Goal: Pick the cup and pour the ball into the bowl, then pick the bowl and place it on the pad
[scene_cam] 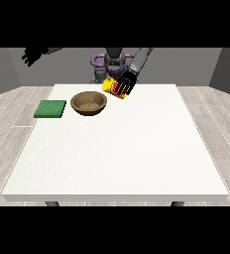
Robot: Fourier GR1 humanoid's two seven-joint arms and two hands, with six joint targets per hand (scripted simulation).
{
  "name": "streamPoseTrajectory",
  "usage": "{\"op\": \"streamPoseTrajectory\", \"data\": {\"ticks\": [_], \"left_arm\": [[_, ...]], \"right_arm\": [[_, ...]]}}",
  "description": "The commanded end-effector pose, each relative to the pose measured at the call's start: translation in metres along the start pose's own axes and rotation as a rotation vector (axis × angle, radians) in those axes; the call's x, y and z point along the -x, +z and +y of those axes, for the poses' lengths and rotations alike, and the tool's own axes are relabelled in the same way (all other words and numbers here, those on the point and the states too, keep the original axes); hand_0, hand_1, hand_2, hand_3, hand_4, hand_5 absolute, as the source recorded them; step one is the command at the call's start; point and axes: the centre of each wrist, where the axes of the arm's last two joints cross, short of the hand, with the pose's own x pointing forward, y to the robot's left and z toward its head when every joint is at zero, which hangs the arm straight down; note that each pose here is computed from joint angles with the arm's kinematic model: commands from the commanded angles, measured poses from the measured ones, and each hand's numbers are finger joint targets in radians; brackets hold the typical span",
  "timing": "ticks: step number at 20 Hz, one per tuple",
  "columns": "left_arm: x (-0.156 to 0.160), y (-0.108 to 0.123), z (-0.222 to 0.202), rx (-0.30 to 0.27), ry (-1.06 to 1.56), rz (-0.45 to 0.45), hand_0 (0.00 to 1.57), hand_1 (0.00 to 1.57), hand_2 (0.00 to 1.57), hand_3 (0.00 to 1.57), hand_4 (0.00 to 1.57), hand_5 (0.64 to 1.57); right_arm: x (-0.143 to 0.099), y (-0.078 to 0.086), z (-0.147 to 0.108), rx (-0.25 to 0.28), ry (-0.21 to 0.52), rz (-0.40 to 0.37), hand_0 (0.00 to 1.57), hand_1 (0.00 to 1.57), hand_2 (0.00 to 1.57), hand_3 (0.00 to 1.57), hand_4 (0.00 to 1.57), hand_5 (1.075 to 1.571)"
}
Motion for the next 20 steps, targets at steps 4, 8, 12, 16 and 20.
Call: {"op": "streamPoseTrajectory", "data": {"ticks": [4, 8, 12, 16, 20], "left_arm": [[-0.057, -0.006, -0.008, 0.077, -0.273, -0.062, 1.36, 1.36, 1.57, 1.57, 1.47, 1.529], [-0.08, -0.023, 0.005, 0.057, -0.467, -0.071, 1.35, 1.35, 1.57, 1.57, 1.36, 1.563], [-0.083, -0.027, 0.005, 0.017, -0.69, -0.109, 1.47, 1.47, 1.57, 1.57, 1.1, 1.57], [-0.114, -0.025, 0.012, 0.03, -0.827, -0.128, 0.73, 0.73, 1.57, 1.57, 1.01, 1.57], [-0.136, -0.003, 0.008, 0.098, -0.9, -0.183, 0.25, 0.25, 1.23, 1.56, 1.08, 1.57]], "right_arm": [[0.016, 0.001, -0.022, 0.014, -0.019, 0.058, 0.0, 0.0, 0.0, 0.0, 0.69, 1.558], [0.017, -0.004, -0.018, 0.007, -0.011, 0.084, 0.0, 0.0, 0.0, 0.13, 0.69, 1.554], [0.012, -0.014, -0.007, -0.011, -0.019, 0.066, 0.0, 0.0, 0.0, 0.25, 0.7, 1.556], [0.017, -0.025, -0.001, -0.034, -0.026, 0.069, 0.0, 0.0, 0.0, 0.3, 0.7, 1.555], [0.031, -0.028, 0.009, -0.037, -0.024, 0.091, 0.0, 0.0, 0.0, 0.32, 0.69, 1.553]]}}
